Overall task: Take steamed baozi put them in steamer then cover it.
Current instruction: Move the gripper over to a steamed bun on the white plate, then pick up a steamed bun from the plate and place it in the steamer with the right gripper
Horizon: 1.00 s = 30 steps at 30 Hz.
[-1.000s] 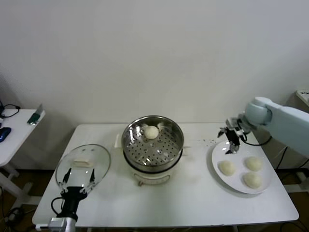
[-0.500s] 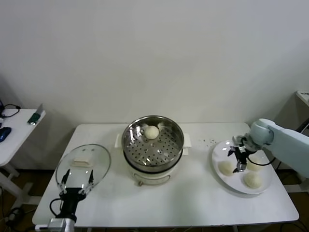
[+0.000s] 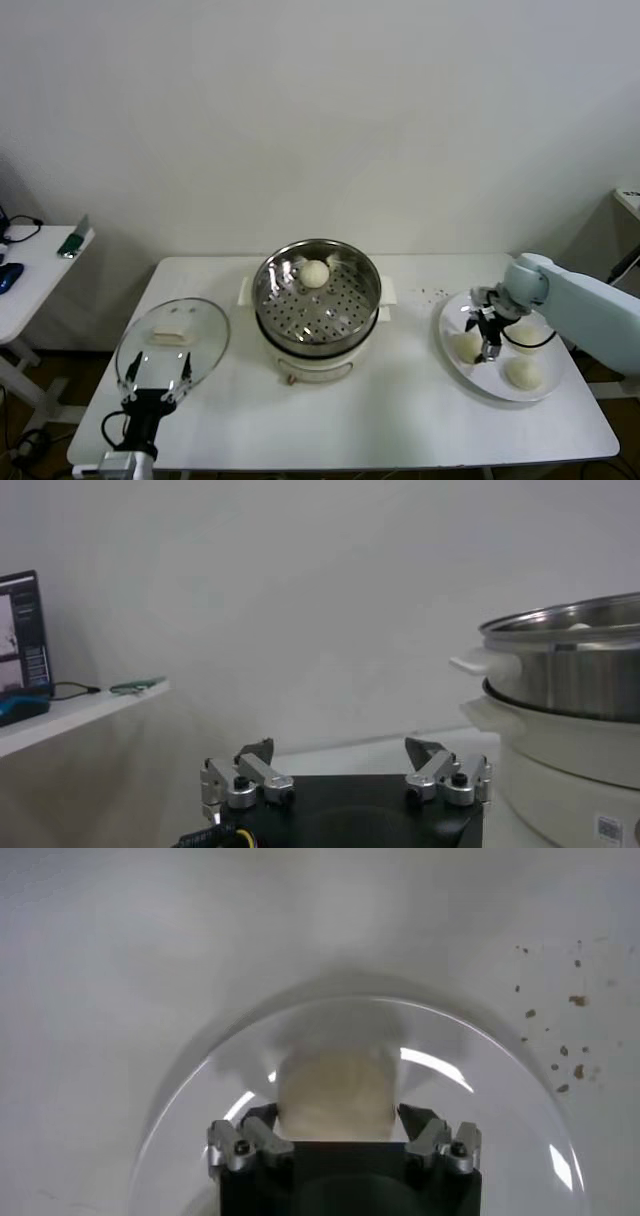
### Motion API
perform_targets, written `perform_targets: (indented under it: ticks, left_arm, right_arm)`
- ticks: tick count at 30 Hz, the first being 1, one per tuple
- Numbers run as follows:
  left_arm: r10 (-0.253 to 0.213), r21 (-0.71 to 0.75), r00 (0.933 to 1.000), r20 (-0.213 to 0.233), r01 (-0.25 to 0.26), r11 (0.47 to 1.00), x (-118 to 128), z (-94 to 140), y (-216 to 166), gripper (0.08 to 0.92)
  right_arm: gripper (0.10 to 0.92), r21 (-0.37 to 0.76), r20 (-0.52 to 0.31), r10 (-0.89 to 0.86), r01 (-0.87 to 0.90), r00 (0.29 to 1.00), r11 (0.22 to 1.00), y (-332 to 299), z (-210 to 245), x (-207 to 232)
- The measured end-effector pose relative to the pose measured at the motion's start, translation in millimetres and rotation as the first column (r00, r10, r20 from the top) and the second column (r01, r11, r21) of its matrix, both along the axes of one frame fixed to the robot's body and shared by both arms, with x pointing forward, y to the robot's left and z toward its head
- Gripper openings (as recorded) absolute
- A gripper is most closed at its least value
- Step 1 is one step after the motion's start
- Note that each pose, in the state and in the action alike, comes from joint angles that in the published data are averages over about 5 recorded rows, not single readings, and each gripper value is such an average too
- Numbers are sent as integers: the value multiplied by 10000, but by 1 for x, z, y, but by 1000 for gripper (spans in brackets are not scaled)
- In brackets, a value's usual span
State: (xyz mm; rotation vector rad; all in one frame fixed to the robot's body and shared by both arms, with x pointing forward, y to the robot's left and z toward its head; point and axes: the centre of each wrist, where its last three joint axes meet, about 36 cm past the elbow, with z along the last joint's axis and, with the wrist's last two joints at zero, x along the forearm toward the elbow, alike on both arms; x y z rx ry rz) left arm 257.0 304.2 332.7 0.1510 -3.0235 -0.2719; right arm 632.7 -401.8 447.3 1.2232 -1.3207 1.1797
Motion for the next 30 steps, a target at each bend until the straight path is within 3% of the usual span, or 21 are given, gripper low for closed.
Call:
perform_targets:
  ticks: [6,14,22,30]
  left_arm:
    - [9,-10,10000,8,-9,10000,0,0,-1,823]
    - [-11,-15,10000,73,11,10000,2,3,-2,823]
    - [-103,-40,9999,104,104,9999,4,5,-7,823]
    - [-337,18,9993,187,337,9994,7,8,-14,823]
  right_arm:
    - [663,16,-37,-1,1,10000,10000,-1,0,1]
    - [645,174,184,-52,49,9998,9998,-6,26,8]
    - [645,561,1097,129,-192,9939,9982,14,113,39]
    - [645,1330,2098,466,-757,9766,9882,76,217,65]
